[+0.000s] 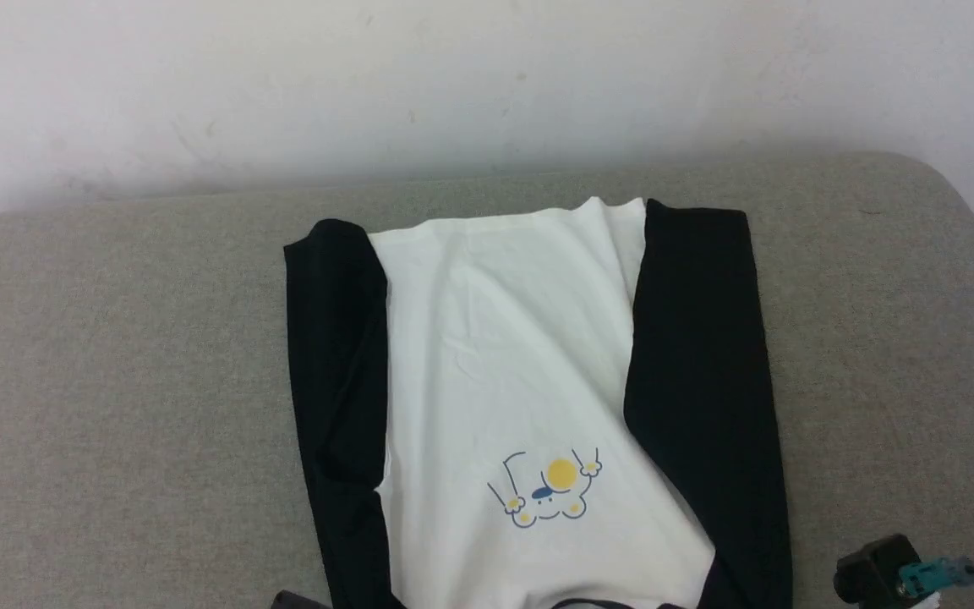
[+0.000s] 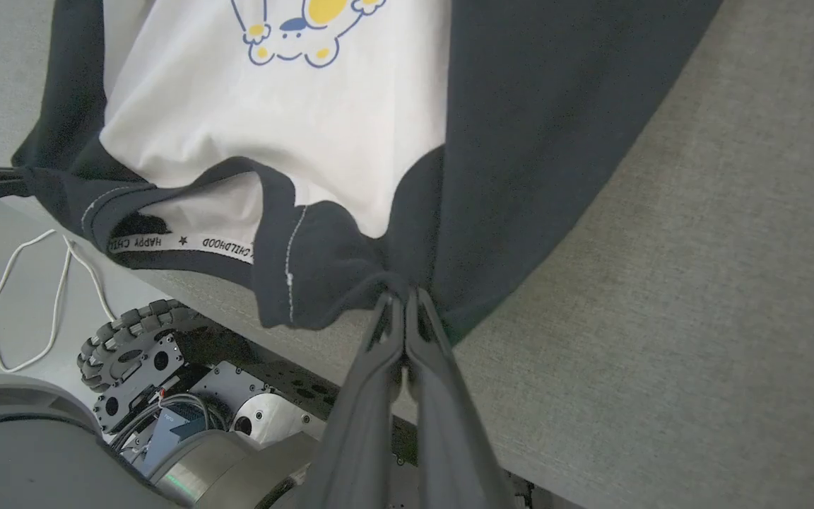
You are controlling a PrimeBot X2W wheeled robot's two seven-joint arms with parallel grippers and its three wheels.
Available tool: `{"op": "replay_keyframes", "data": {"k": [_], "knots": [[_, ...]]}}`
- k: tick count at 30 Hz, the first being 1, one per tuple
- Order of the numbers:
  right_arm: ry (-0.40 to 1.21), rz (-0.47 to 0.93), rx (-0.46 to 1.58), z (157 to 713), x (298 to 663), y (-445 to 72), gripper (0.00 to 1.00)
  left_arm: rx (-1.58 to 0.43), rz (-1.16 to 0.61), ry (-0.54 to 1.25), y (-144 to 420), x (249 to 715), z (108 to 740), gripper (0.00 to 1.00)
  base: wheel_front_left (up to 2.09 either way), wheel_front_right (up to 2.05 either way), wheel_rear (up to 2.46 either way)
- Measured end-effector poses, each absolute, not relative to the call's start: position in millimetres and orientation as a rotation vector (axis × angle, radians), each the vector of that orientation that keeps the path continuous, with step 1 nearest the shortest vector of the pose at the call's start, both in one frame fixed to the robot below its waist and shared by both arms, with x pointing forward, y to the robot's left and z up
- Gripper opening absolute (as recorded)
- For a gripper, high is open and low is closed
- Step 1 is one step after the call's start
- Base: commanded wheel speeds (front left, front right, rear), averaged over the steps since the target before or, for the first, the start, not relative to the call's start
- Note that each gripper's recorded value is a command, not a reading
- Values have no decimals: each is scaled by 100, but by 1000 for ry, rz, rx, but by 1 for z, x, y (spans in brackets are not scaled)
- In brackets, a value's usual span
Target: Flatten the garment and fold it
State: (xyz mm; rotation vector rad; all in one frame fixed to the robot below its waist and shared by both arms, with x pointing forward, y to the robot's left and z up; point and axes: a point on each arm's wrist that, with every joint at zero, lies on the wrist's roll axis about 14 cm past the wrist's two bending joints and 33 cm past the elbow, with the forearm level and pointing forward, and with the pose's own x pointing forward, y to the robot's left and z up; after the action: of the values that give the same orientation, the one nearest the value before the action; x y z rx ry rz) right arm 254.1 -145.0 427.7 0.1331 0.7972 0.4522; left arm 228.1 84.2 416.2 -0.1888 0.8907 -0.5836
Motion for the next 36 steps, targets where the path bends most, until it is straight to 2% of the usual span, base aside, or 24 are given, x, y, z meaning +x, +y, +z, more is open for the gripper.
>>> {"op": "replay_keyframes", "data": {"k": [17, 18, 19, 20, 21, 22, 23, 31, 36], "knots": [[783, 425, 188, 415, 237, -138, 0, -206, -532, 944, 89, 214, 389, 0, 0, 0, 0], [782, 424, 190, 413, 237, -138, 0, -212, -521, 941, 90, 214, 386, 11, 0, 0, 0], [776, 422, 191, 411, 239, -138, 0, -218, -514, 938, 91, 214, 384, 34, 0, 0, 0], [772, 423, 186, 410, 240, -137, 17, -222, -501, 938, 92, 214, 381, 67, 0, 0, 0], [765, 421, 182, 408, 242, -137, 45, -224, -494, 936, 93, 214, 379, 100, 0, 0, 0], [751, 412, 182, 407, 244, -138, 89, -223, -481, 930, 95, 215, 377, 100, 0, 0, 0], [744, 406, 179, 406, 246, -139, 100, -224, -473, 924, 96, 215, 376, 100, 0, 0, 0], [693, 387, 184, 413, 253, -145, 100, -396, -378, 803, 100, 230, 399, 100, 0, 0, 0], [522, 293, 221, 449, 276, -169, 100, -508, -283, 564, 119, 265, 447, 100, 0, 0, 0]]}}
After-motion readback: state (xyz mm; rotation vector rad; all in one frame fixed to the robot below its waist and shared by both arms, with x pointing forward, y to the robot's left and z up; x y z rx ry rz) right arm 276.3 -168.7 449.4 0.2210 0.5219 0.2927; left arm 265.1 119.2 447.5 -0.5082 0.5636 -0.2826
